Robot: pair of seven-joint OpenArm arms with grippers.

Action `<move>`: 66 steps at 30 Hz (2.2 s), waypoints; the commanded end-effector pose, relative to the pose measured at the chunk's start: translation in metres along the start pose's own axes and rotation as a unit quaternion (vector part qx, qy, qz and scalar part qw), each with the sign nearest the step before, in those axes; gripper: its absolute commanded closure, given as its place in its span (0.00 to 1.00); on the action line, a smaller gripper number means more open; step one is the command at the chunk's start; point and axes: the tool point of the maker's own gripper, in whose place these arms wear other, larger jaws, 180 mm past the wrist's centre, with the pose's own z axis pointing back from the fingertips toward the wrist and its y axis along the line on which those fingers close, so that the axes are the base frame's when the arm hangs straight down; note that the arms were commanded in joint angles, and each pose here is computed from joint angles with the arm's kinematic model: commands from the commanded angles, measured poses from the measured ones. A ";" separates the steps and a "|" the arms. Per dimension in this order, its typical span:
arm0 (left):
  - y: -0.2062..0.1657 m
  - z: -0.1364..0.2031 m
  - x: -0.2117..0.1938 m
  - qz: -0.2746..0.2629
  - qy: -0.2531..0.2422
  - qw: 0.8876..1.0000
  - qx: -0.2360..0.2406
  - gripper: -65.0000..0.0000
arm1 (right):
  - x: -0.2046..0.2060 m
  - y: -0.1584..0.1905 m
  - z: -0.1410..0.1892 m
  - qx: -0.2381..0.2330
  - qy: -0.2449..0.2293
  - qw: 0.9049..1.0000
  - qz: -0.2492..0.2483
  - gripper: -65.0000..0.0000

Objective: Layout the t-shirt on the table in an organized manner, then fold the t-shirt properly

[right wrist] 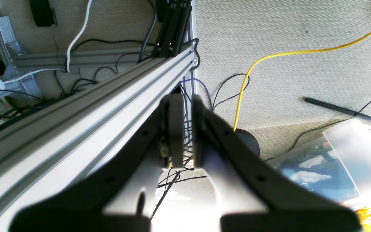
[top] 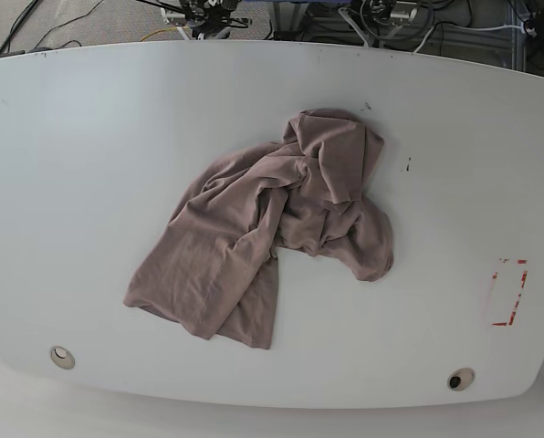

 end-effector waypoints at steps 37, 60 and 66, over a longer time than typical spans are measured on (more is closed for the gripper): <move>0.003 0.002 -0.002 -0.003 -0.004 1.000 0.004 0.86 | -0.003 -0.004 0.002 -0.002 0.001 1.000 0.003 0.94; 0.014 0.014 0.004 -0.024 -0.026 0.999 0.021 0.85 | -0.020 -0.011 0.011 -0.008 0.000 1.000 0.013 0.95; 0.008 0.013 -0.007 -0.021 -0.005 1.000 0.016 0.73 | -0.018 -0.011 0.010 -0.007 0.001 1.000 0.012 0.96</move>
